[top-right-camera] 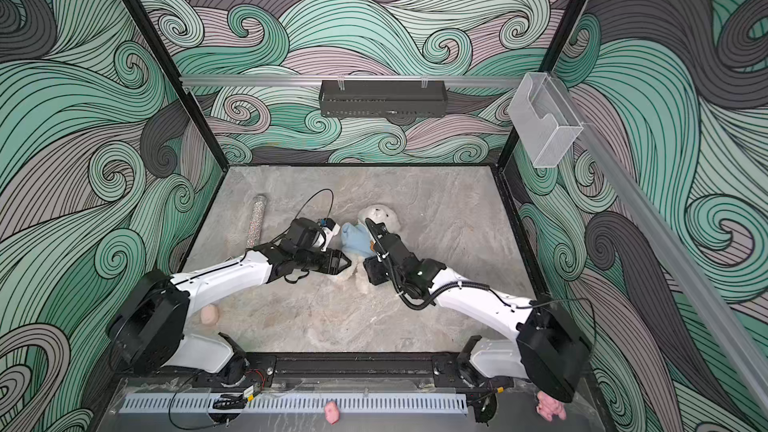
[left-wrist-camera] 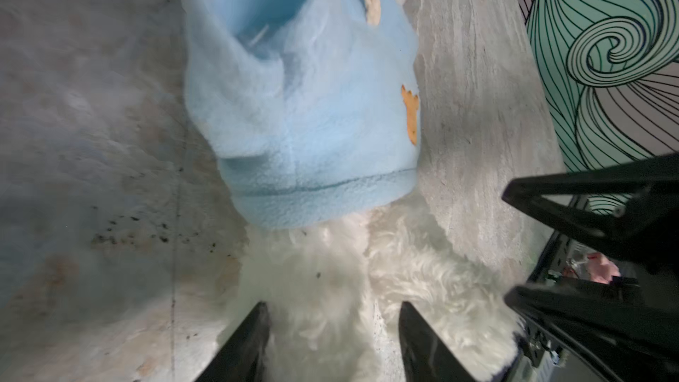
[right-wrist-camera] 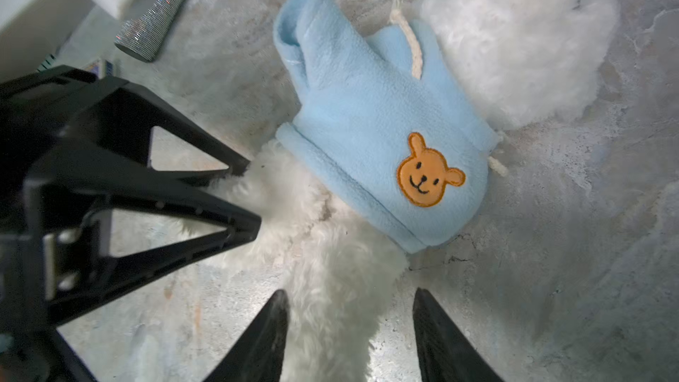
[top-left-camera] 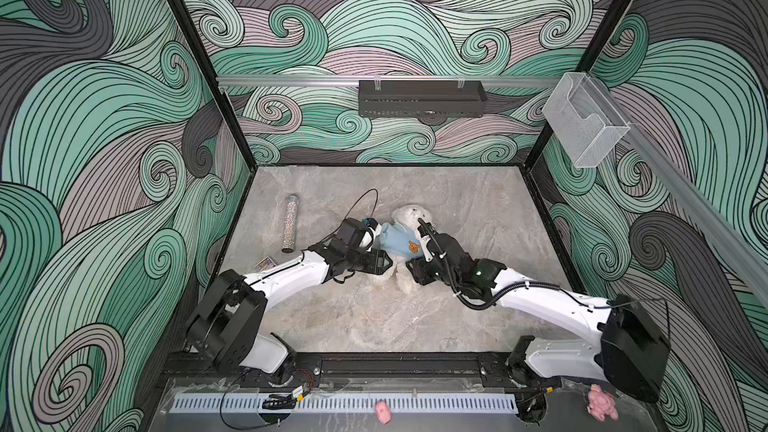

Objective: Dress the teddy bear

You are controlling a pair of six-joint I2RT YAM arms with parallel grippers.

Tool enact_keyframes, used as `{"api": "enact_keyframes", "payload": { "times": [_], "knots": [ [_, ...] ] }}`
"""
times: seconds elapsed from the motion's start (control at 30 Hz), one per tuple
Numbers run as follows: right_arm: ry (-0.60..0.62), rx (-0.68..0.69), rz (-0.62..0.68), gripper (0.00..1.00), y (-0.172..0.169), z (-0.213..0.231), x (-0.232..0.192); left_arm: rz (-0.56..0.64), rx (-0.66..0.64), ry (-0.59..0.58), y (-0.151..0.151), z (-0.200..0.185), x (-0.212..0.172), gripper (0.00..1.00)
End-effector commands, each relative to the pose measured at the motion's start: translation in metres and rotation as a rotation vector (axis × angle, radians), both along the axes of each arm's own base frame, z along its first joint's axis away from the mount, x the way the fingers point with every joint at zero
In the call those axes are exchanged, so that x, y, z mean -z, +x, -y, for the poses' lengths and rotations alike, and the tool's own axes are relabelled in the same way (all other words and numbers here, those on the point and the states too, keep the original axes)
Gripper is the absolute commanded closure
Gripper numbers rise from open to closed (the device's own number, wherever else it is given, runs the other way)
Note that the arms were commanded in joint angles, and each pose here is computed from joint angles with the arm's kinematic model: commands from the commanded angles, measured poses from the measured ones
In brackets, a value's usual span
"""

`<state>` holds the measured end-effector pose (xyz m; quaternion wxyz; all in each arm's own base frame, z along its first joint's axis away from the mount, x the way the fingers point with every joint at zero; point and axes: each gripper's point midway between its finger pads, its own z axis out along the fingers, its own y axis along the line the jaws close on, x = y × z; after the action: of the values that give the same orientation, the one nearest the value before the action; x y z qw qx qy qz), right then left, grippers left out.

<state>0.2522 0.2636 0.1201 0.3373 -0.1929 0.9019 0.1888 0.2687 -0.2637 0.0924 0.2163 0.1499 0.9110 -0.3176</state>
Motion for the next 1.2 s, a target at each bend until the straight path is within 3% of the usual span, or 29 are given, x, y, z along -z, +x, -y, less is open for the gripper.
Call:
{"api": "enact_keyframes", "payload": {
  "times": [0.0, 0.13, 0.27, 0.4, 0.53, 0.7, 0.87, 1.0, 1.1, 1.17],
  "knots": [
    [-0.041, -0.069, 0.132, 0.45, 0.023, -0.016, -0.017, -0.03, 0.085, -0.163, -0.015, 0.024, -0.02, 0.44],
    [-0.065, -0.117, 0.18, 0.46, 0.037, -0.027, -0.009, -0.016, 0.074, -0.24, -0.02, 0.024, -0.039, 0.44],
    [-0.038, -0.119, 0.148, 0.48, 0.042, -0.032, -0.002, 0.043, -0.116, -0.135, 0.001, -0.012, -0.036, 0.38],
    [0.079, -0.131, 0.092, 0.51, 0.03, -0.042, -0.012, -0.018, -0.256, -0.135, 0.022, -0.036, -0.028, 0.37],
    [0.147, -0.062, -0.03, 0.55, 0.017, -0.048, -0.004, -0.088, -0.231, -0.195, 0.027, -0.022, -0.021, 0.39],
    [0.14, 0.107, -0.157, 0.47, 0.008, -0.042, 0.013, -0.12, -0.193, -0.263, 0.028, -0.002, -0.017, 0.39],
    [0.075, 0.213, -0.193, 0.42, 0.012, -0.031, 0.039, -0.153, -0.178, -0.273, 0.032, 0.008, -0.008, 0.41],
    [0.075, 0.22, -0.2, 0.37, 0.015, -0.035, 0.053, -0.173, -0.153, -0.278, 0.028, 0.021, -0.002, 0.45],
    [0.111, 0.207, -0.208, 0.4, 0.017, -0.042, 0.059, -0.186, -0.142, -0.278, 0.027, 0.029, 0.004, 0.53],
    [0.149, 0.209, -0.217, 0.5, 0.019, -0.045, 0.062, -0.196, -0.139, -0.29, 0.029, 0.034, 0.006, 0.63]
  ]
}}
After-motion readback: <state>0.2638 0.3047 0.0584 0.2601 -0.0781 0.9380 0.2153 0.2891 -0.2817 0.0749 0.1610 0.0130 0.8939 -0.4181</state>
